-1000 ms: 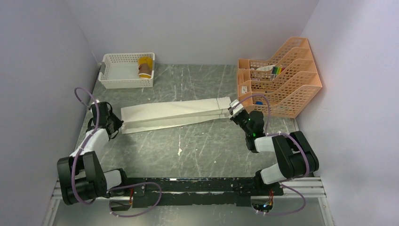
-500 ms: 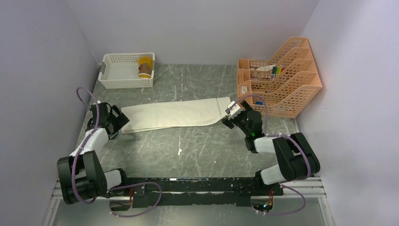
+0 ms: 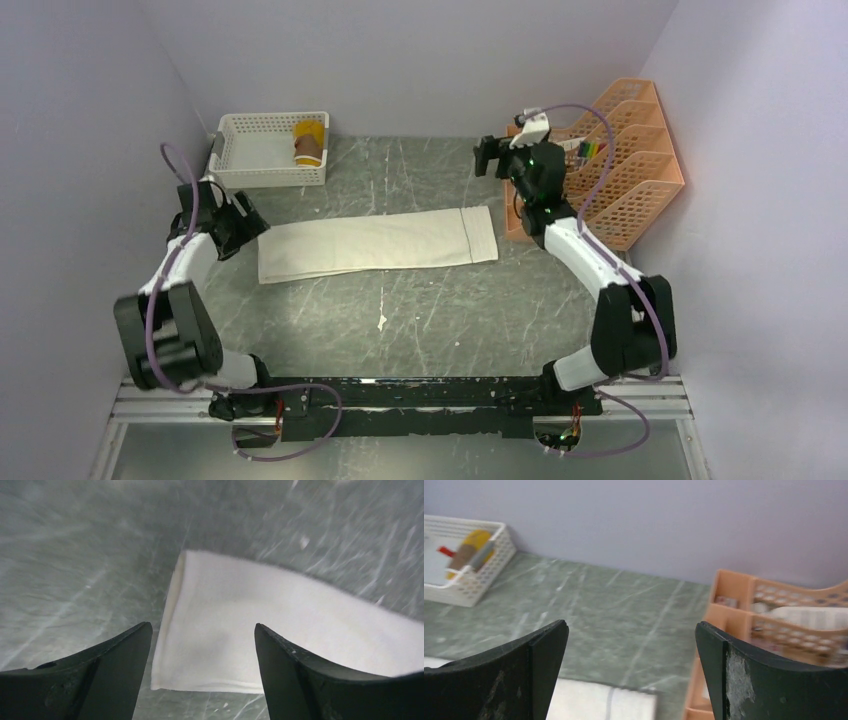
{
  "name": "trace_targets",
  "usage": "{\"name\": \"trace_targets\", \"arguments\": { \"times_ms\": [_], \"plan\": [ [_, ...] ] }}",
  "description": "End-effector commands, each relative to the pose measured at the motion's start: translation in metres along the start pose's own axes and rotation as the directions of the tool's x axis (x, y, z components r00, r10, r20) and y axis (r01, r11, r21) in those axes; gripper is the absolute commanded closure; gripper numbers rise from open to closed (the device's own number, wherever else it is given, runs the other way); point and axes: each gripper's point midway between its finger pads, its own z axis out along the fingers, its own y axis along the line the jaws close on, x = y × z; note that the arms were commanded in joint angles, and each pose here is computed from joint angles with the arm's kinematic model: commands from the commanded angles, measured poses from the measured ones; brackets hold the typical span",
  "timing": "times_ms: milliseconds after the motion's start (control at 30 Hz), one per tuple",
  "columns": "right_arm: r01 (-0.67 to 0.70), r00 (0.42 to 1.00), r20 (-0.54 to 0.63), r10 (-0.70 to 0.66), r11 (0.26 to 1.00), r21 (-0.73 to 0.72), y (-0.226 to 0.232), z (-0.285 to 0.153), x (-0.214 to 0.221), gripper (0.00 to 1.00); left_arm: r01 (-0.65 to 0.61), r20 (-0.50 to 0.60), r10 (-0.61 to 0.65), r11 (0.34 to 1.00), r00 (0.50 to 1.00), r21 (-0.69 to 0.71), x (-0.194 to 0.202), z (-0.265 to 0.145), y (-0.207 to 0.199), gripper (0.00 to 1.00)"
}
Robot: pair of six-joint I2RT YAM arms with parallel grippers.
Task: Roll the towels
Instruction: Fold the towel at the center of the board.
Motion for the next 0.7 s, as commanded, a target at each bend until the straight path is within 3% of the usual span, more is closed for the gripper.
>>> {"name": "trace_targets", "arguments": {
  "times_ms": [0,133,300,533,667],
  "plan": [
    [-0.365,0.849,-0.437,0.296,0.927,-0.082,0.055,-0.009,0.094,0.0,0.037,-0.26,0.003,0.988,0.966,0.151,0.059,0.025,-0.002,0.18],
    [-0.493,0.801,-0.462,0.381,0.858,-0.146,0.08,-0.034,0.116,0.0,0.062,-0.338,-0.009,0.987,0.941,0.147,0.069,0.033,0.01,0.27],
    [-0.55,0.765,-0.512,0.392,0.81,-0.202,0.097,-0.055,0.131,0.0,0.063,-0.366,-0.023,0.993,0.93,0.099,0.076,0.035,0.033,0.27],
    [-0.592,0.759,-0.51,0.404,0.755,-0.283,0.112,-0.063,0.119,0.0,0.047,-0.409,-0.016,0.997,0.912,0.065,0.084,0.037,0.051,0.27],
    [-0.587,0.77,-0.5,0.397,0.749,-0.308,0.114,-0.065,0.113,0.0,0.079,-0.438,-0.014,0.989,0.899,0.129,0.091,0.045,0.044,0.28]
  ]
}}
